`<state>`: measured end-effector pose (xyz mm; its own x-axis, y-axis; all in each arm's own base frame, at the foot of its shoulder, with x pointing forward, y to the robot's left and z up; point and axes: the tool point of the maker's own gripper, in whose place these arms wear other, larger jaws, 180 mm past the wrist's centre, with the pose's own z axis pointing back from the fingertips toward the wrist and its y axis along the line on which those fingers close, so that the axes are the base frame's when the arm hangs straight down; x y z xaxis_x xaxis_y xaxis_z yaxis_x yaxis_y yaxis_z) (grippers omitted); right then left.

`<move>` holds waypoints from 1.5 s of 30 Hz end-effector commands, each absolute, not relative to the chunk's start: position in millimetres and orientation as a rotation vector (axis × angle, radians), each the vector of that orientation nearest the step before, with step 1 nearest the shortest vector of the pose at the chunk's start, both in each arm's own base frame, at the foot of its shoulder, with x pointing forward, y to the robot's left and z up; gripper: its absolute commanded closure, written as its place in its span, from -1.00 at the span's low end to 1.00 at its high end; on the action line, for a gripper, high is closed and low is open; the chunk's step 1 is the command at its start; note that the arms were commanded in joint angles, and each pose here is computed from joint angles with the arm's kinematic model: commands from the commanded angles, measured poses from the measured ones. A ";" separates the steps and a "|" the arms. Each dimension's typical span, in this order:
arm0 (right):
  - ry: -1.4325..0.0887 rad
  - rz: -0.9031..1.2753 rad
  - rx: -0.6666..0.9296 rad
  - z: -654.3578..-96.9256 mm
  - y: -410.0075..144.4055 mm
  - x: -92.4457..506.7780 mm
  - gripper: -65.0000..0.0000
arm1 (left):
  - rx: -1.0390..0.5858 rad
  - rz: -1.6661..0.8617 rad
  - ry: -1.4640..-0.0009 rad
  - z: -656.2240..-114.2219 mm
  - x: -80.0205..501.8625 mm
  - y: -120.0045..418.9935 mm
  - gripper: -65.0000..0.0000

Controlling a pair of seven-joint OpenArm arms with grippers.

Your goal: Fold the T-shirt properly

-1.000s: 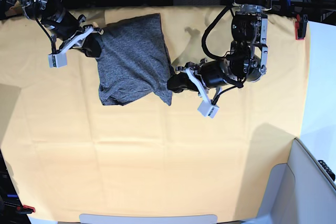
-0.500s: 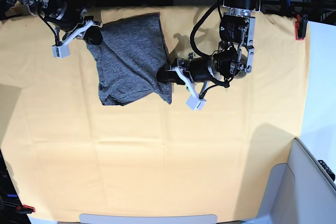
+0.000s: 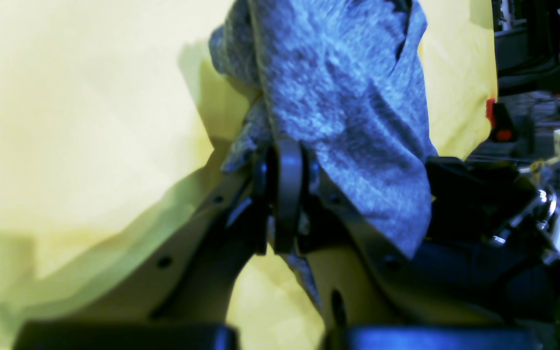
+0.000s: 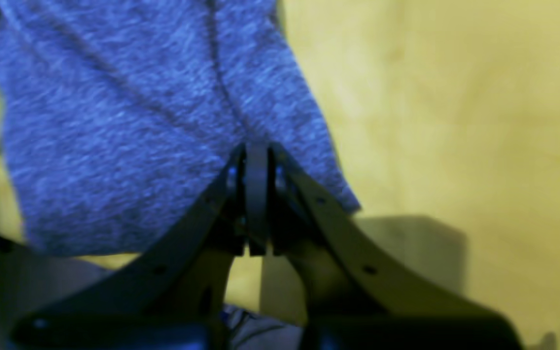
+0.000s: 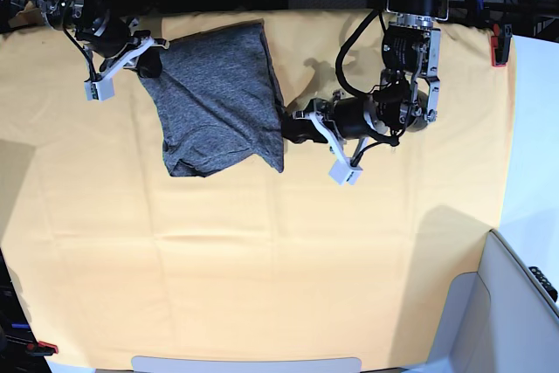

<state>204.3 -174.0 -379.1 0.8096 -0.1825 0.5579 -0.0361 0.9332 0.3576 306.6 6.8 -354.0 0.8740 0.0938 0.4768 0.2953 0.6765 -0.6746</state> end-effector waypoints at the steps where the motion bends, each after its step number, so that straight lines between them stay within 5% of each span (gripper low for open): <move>1: -0.672 -0.058 0.337 -364.7 -179.1 213.4 0.95 | -0.838 -0.150 -0.593 -329.4 319.8 8.3 0.97; 9: -0.857 0.024 0.252 -308.6 -198.6 260.9 0.95 | -0.708 -0.264 -0.809 -273.7 332.7 49.2 0.97; 15: -0.912 -0.049 0.104 -286.0 -255.2 254.3 0.95 | -0.497 -0.214 -0.965 -240.9 319.8 135.1 0.97; 24: -0.841 -0.146 -0.019 -308.1 -300.1 181.8 0.95 | -0.260 0.119 -0.786 -299.4 214.1 250.6 0.97; 36: -0.282 -0.243 -0.113 -407.4 -275.7 15.6 0.96 | -0.244 0.562 -0.353 -401.5 36.5 264.7 0.97; 45: 0.286 -0.448 0.200 -556.9 -197.6 -75.6 0.96 | -0.387 1.052 0.038 -534.3 -59.9 242.6 0.97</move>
<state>-74.3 -184.2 -562.5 0.8578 -0.3967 -0.3268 0.4620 0.8738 0.1518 -58.9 238.2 -539.4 0.4922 0.8419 -0.2212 -0.8580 0.4265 -0.2861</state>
